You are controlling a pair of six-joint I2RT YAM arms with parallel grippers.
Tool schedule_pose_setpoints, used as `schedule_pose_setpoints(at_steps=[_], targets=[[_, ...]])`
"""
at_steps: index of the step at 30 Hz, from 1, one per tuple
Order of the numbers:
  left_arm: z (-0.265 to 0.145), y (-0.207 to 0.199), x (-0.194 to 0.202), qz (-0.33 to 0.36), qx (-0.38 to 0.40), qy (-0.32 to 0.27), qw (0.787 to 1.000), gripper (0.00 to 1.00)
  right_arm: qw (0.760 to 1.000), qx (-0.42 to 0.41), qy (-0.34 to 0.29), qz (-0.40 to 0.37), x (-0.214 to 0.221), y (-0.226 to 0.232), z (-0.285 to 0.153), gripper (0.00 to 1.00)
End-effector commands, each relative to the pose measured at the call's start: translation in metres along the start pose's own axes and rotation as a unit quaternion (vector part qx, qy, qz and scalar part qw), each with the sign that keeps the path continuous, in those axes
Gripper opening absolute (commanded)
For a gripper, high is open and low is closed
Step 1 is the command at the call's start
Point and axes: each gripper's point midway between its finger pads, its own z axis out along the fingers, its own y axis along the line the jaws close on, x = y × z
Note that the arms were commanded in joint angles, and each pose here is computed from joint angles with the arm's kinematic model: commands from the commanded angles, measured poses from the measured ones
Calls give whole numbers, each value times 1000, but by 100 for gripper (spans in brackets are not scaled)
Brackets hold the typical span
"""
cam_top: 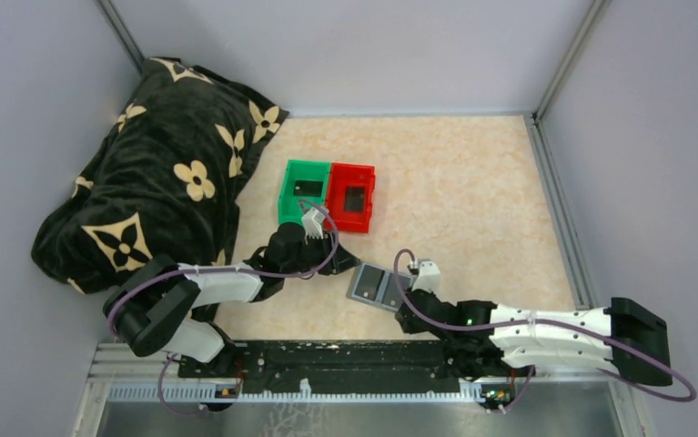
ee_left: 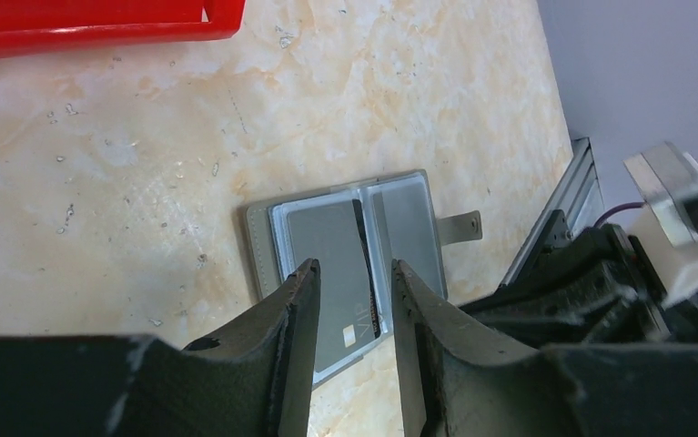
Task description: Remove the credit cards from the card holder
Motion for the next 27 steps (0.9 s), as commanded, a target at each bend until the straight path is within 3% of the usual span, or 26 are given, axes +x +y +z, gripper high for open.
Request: schedule_pose_setpoints(at_steps=[1, 6, 13, 17, 19, 21, 22, 27], targets=[[0, -10, -3, 6, 20, -6, 1000, 41, 999, 16, -21, 46, -8, -22, 11, 5], [-5, -8, 0, 4, 19, -11, 1000, 41, 997, 46, -27, 58, -16, -50, 21, 3], [-8, -9, 2, 4, 22, -11, 1000, 41, 997, 60, -47, 12, -45, -47, 15, 3], [-8, -18, 4, 2, 39, -8, 999, 40, 998, 7, -61, 11, -59, -24, 4, 2], [-6, -25, 7, 2, 48, -4, 999, 29, 997, -26, -77, 15, -67, -12, -3, 2], [-2, -30, 12, 0, 54, 3, 999, 6, 994, -45, -93, 17, -77, -4, -9, 3], [-1, -32, 14, -1, 56, 5, 998, 0, 994, -49, -97, 14, -80, -2, -9, 3], [5, -42, 29, -15, 82, 26, 996, 0, 995, -37, -97, 6, -89, -2, 1, 4]])
